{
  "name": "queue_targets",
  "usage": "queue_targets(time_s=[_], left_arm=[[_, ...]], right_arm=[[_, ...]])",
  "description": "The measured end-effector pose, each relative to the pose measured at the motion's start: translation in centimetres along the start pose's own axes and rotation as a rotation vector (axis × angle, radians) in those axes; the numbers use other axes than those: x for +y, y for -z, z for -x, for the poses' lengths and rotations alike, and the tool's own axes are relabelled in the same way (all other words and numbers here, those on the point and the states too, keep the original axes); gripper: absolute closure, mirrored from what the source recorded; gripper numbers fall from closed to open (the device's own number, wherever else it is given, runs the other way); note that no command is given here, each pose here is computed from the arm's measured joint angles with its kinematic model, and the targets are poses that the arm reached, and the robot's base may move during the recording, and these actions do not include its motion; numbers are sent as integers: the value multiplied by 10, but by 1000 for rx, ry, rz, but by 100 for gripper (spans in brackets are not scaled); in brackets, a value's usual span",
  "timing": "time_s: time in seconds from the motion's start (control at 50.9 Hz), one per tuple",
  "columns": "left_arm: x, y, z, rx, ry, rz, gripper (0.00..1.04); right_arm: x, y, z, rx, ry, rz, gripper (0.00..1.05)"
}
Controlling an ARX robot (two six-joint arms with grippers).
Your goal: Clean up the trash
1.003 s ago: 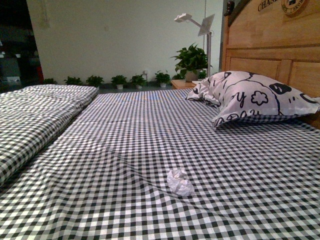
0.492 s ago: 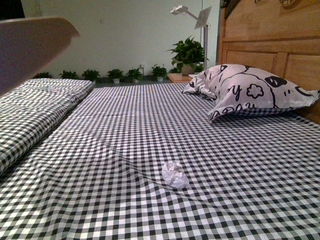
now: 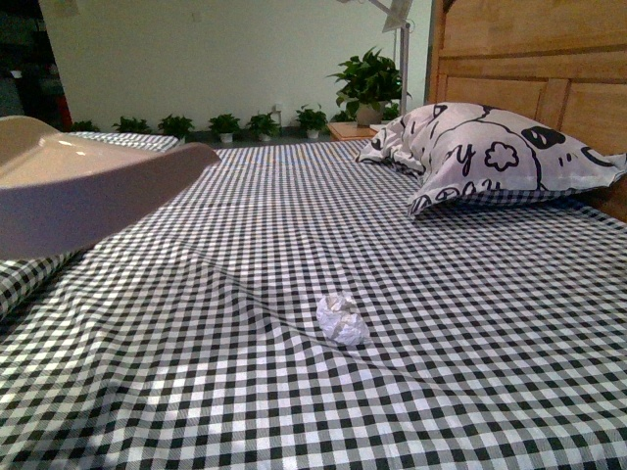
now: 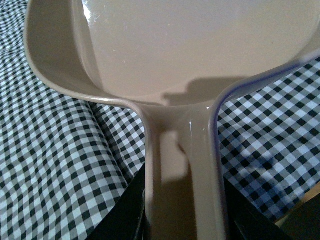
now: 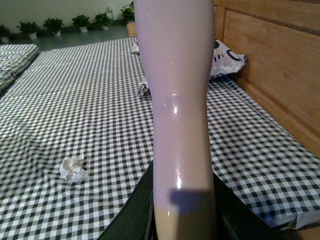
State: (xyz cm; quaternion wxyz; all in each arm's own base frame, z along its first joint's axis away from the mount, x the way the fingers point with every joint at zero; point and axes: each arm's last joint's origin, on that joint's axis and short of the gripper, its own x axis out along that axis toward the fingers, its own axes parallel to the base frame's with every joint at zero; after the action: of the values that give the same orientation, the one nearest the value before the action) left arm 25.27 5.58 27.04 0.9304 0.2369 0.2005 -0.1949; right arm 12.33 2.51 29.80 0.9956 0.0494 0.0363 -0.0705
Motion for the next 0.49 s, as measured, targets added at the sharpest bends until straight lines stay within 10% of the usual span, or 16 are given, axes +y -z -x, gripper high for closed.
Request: queue_targets(time_s=[0.492], left_arm=[[-16,-11,-69,-24,225,-183,79]], right_arm=[[0,0,0,0,0,0,85]])
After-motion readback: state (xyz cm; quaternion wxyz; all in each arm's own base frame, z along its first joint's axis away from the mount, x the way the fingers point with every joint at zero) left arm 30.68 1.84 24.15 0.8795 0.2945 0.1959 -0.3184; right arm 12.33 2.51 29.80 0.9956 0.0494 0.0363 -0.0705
